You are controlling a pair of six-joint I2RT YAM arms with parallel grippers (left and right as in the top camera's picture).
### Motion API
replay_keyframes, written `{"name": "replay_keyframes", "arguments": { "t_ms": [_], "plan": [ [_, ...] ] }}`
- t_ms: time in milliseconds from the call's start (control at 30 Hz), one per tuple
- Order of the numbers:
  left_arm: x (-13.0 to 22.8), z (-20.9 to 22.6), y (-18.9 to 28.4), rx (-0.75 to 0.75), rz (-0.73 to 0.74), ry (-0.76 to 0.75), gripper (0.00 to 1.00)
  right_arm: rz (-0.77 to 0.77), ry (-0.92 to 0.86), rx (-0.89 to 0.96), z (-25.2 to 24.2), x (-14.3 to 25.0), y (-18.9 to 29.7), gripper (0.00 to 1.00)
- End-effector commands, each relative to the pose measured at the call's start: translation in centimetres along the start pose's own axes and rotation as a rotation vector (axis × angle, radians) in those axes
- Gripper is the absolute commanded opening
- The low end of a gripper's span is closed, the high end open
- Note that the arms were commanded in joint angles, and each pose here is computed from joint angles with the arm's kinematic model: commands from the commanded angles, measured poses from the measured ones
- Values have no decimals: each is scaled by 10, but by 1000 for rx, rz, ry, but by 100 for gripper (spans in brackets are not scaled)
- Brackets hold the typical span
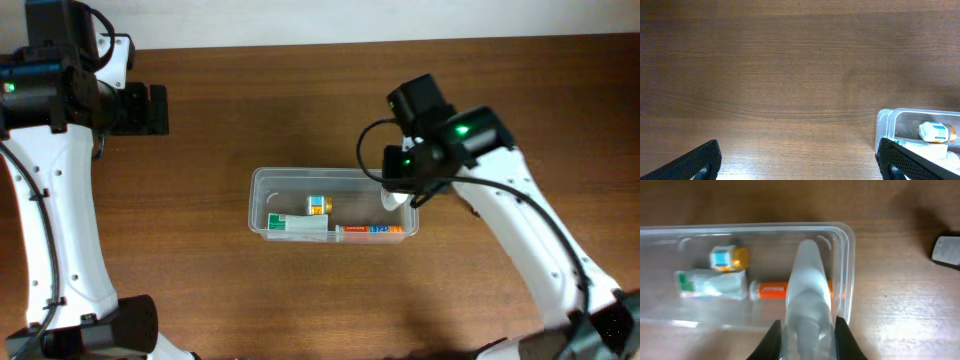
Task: Pack container
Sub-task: 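Grasp the white spray bottle and set it in the container, then grasp the dark brown bottle with the right gripper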
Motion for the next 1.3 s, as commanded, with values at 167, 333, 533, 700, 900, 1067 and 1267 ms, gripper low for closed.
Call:
{"name": "replay_keyframes", "arguments": {
  "t_ms": [167, 333, 533, 700, 900, 1067, 1267],
  "plan": [
    [-1, 0, 4, 7, -12, 15, 100, -7, -54, 43, -8, 6, -43, 4],
    [-1, 0, 4, 7, -12, 15, 100, -1, -71, 51, -9, 8, -47, 6],
    [-1, 0, 4, 7, -12, 15, 100, -38, -49, 58, -10, 2, -47, 59],
    [-1, 0, 4, 7, -12, 15, 100, -92, 14, 36, -6, -8, -27, 59],
    [-1, 0, 4, 7, -12, 15, 100, -225, 0, 111, -23, -13, 43, 66],
    [-1, 0, 4, 7, -12, 15, 100, -236, -117, 187, -70, -2, 73, 68],
    [-1, 0, 4, 7, -12, 15, 100, -106, -283, 254, -135, 7, 54, 68]
  ]
}}
Point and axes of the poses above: each gripper's point midway between its finger pads, its own y axis back along the fingers, its own z axis along the line the jaws close on, x = y × z, the point moved 5 cm from there along y, back along the fingers, and after that the axes turned 6 degrees about y, right-handed, at the moved point
